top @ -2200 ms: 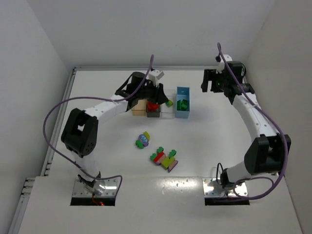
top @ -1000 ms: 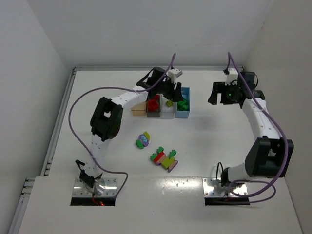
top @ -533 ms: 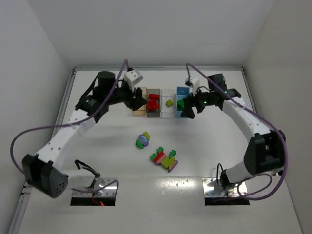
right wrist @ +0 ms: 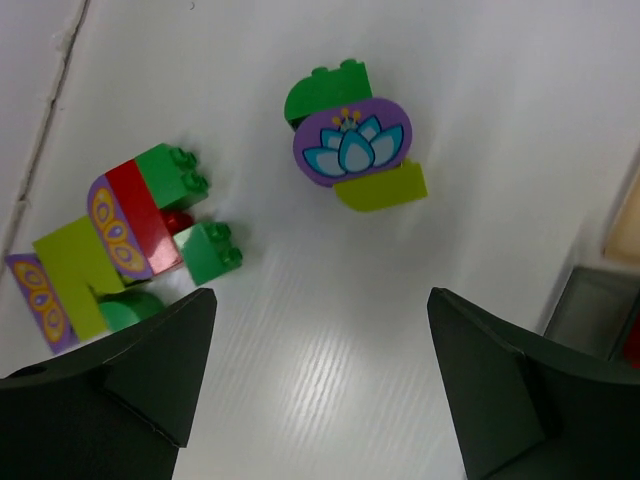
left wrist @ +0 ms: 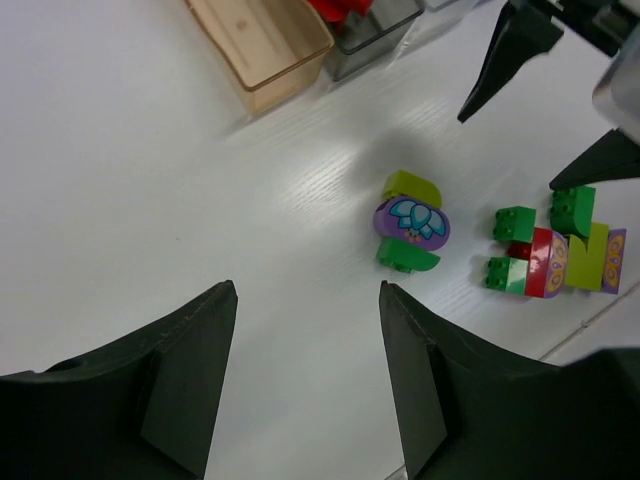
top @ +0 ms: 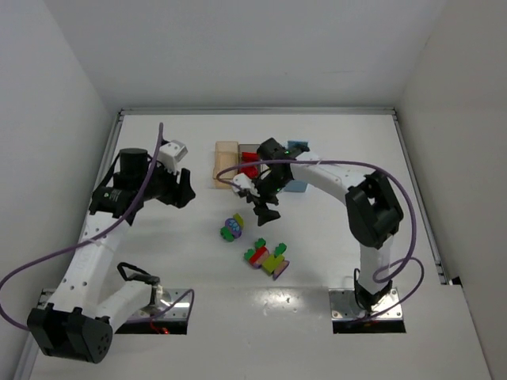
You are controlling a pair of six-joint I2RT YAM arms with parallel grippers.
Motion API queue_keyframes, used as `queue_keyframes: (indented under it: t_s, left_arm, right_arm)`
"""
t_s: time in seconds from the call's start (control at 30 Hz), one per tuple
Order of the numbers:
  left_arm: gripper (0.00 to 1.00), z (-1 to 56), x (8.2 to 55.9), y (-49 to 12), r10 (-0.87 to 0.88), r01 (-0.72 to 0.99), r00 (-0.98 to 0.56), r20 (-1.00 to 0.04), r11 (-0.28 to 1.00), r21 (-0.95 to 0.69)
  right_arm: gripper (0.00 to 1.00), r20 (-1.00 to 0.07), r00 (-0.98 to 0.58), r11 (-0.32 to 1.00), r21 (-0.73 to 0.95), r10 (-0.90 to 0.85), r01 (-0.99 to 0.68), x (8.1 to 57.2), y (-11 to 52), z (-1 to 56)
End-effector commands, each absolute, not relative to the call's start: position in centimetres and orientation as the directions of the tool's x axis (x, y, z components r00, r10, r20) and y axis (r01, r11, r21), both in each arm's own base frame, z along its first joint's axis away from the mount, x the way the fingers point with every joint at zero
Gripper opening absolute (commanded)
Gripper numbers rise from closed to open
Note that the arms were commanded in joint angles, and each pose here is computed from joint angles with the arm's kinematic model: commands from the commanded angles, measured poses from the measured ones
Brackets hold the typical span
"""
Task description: Sort the legos into containers by color
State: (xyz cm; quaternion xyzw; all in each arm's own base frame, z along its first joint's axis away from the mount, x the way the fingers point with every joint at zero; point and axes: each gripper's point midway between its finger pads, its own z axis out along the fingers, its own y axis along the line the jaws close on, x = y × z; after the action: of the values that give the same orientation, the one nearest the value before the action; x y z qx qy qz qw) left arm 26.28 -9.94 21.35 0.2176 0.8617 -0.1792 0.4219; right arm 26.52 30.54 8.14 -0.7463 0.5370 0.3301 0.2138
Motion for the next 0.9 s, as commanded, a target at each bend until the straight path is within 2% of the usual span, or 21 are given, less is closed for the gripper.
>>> queue_keyframes:
  t_s: [0.0, 0.33, 0.47, 0.57, 0.87]
  left_arm:
    - [0.65, 21.1, 25.9, -8.3, 0.179, 0.447, -0.578, -0.796, 0.886, -0.125]
    - [0.65, 20.9, 27.2, -4.4, 0.104, 0.299, -0.595, -0.797, 0.949, -0.099]
    - [0.65, 20.5, 27.4, -3.6, 0.077, 0.273, -0.611, -0.788, 0.955, -0.118]
    - [0.65, 20.2, 27.5, -3.6, 0.086, 0.278, -0.616, -0.783, 0.954, -0.114]
    - [0.65, 19.8, 27.7, -3.5, 0.106, 0.299, -0.613, -0.783, 0.948, -0.105]
  right_arm:
    - [0.87, -0.719, 0.382, -0.490, -0.066, -0.580, -0.869, 26.0, 33.2, 8.1]
    - [0.93, -0.699, 0.443, -0.574, -0.056, -0.562, -0.817, 23.4, 36.8, 4.9]
    - [0.93, -0.702, 0.404, -0.528, -0.048, -0.586, -0.848, 23.7, 37.6, 4.1]
    - [0.94, -0.705, 0.352, -0.439, -0.064, -0.616, -0.896, 24.9, 38.2, 3.7]
    - [0.94, -0.694, 0.376, -0.419, -0.116, -0.615, -0.900, 25.9, 40.2, 3.6]
